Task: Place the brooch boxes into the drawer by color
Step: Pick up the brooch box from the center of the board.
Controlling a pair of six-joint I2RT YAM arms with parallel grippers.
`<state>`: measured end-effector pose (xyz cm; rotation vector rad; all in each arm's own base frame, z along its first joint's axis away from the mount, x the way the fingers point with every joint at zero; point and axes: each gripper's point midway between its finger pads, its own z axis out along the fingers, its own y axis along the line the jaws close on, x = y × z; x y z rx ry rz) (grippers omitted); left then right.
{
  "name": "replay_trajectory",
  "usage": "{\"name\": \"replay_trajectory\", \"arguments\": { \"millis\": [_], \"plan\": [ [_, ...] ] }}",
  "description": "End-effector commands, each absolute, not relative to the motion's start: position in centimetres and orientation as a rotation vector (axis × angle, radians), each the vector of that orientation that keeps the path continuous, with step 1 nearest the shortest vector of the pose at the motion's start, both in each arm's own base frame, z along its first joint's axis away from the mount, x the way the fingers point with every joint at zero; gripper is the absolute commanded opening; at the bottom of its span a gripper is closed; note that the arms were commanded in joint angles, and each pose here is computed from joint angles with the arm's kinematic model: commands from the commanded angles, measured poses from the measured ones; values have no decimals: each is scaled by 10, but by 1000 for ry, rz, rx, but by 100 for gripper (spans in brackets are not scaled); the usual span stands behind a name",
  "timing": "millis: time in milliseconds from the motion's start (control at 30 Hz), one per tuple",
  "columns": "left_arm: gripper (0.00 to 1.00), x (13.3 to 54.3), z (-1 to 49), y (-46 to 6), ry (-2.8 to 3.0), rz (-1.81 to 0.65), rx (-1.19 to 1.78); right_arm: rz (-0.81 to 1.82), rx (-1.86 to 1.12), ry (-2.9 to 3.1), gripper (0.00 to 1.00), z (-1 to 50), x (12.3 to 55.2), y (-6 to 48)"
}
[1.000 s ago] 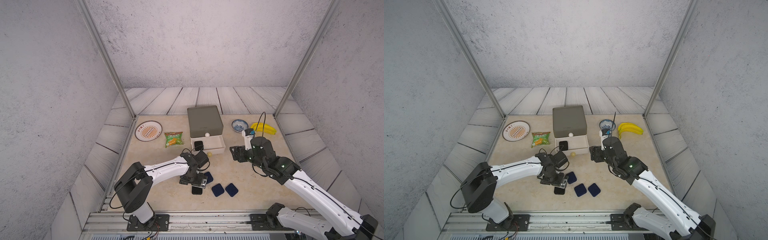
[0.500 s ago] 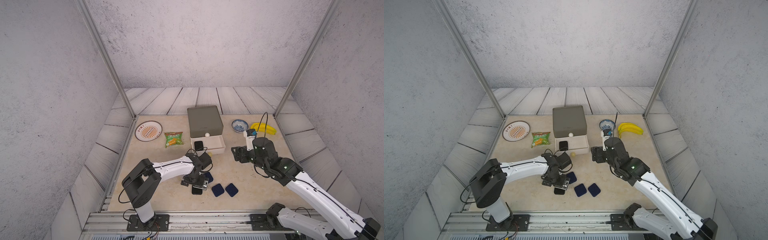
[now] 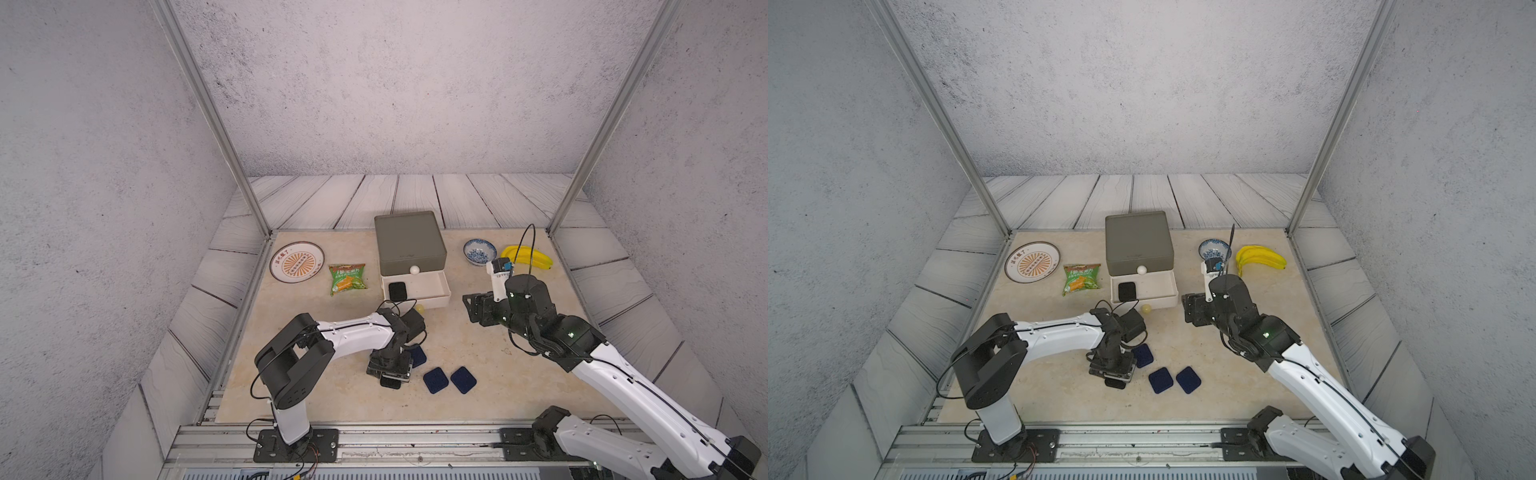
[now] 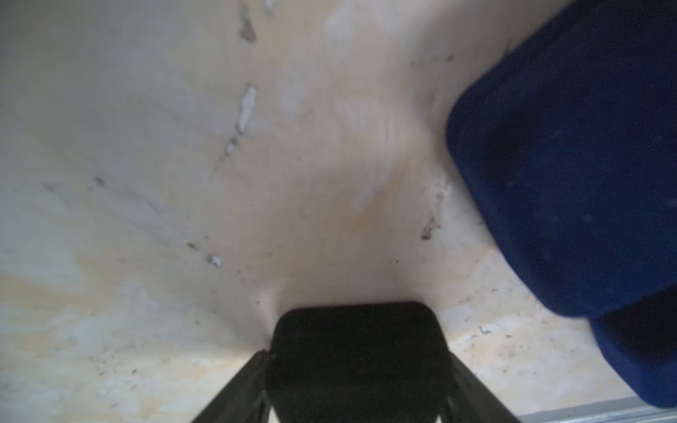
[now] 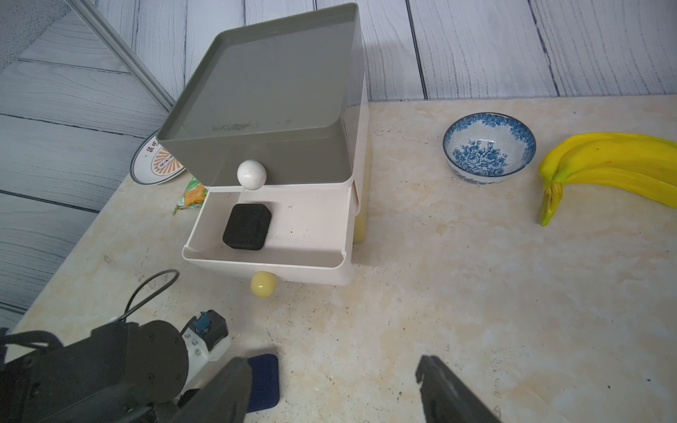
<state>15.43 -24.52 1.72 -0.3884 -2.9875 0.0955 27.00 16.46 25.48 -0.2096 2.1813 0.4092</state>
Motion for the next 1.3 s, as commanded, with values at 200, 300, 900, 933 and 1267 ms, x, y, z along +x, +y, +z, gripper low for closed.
{"name": "replay_trajectory", "arguments": {
  "millis": [200, 300, 900, 933, 1267],
  "plan": [
    [58, 158, 30, -244, -3008, 74, -419, 463, -245, 2172, 77, 259, 269, 173],
    [57, 165, 53, -239, -3071, 66, -447, 547, -286, 2170, 77, 258, 265, 186],
    [59, 299, 259, -241, -3207, 1492, 350, 1033, -455, 1952, 77, 273, 230, 245],
    [59, 303, 268, -246, -3185, 1545, 370, 1041, -449, 1957, 77, 271, 232, 248],
    [59, 307, 281, -263, -3018, 1735, 441, 1066, -475, 1941, 70, 274, 259, 299]
  ]
}}
